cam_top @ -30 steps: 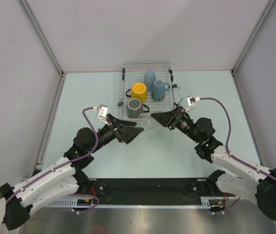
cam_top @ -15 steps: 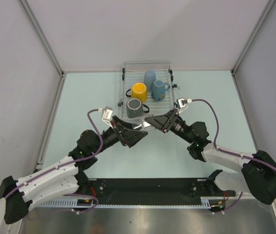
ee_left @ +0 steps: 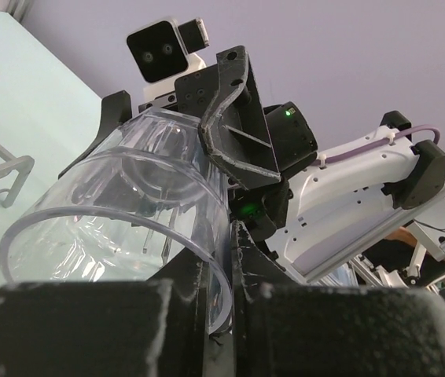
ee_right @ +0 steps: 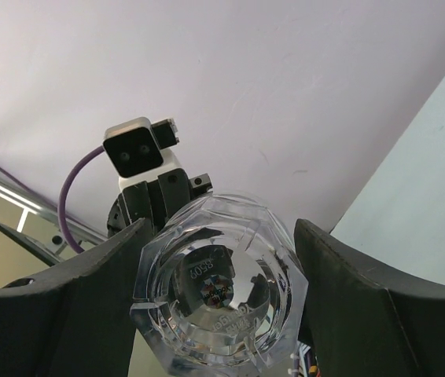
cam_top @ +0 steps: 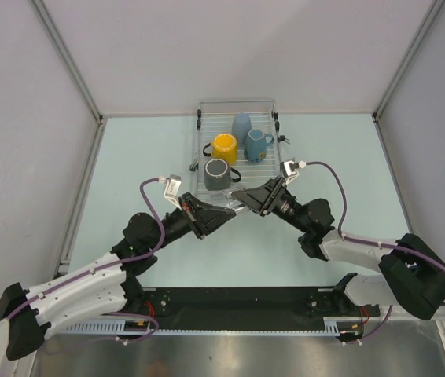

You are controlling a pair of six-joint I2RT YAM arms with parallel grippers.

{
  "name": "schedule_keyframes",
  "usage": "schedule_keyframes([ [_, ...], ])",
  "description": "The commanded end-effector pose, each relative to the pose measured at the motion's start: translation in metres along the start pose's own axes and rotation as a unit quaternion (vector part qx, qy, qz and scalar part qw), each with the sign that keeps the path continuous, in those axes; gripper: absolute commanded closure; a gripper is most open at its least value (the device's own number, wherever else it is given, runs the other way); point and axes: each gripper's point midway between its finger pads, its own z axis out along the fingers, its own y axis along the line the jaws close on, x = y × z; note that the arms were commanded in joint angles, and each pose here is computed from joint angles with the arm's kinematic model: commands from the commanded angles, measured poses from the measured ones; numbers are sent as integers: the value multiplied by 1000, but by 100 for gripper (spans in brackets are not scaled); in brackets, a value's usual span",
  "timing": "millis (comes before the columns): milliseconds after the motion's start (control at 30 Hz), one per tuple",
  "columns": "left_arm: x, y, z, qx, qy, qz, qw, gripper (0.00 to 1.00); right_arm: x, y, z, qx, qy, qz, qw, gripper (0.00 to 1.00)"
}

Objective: Unload the cups from the dish rack

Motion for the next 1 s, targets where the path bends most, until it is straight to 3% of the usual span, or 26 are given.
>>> schedule_keyframes([
  [0, -4, 8, 0, -18, -12, 6, 1000, 100, 2, 32, 1, -59, 8, -24, 998, 92],
  [67, -5, 12, -1, -36, -9, 9, 999, 100, 3, 28, 0, -45, 17, -24, 999, 68],
  [100, -6, 14, -1, -42, -8, 17, 999, 100, 4, 26, -2, -38, 18, -25, 999, 47],
  [133, -9, 12, -2, -44, -11, 22, 999, 100, 1, 24, -5, -28, 11, -30, 999, 37],
  [167, -9, 17, -3, -60, -8, 26, 998, 100, -1, 22, -7, -21, 7, -33, 999, 19],
  [233, -15, 17, -6, -69, -12, 39, 997, 100, -9, 20, -13, -2, -5, -41, 999, 3],
  [400, -25, 28, -12, -124, -8, 71, 990, 100, -37, 15, -23, 58, -32, -85, 994, 0],
  [500, -36, 38, -19, -173, -10, 86, 981, 100, -62, 6, -33, 144, -58, -133, 979, 0],
  [633, -49, 56, -35, -259, -3, 110, 960, 100, -89, -22, -63, 308, -84, -188, 929, 0],
  [733, -63, 69, -51, -330, 0, 132, 935, 100, -104, -32, -84, 392, -97, -212, 890, 0],
  [800, -70, 72, -62, -368, 13, 143, 919, 100, -106, -33, -90, 415, -98, -220, 877, 0],
  [833, -65, 84, -71, -403, 36, 149, 902, 100, -108, -40, -102, 446, -105, -225, 860, 0],
  [900, -70, 82, -72, -424, 54, 151, 892, 100, -110, -43, -109, 473, -109, -233, 843, 0],
  [933, -55, 94, -78, -449, 100, 154, 874, 100, -109, -49, -120, 503, -111, -239, 823, 0],
  [967, -56, 90, -75, -451, 115, 151, 872, 100, -109, -52, -125, 519, -112, -242, 812, 0],
])
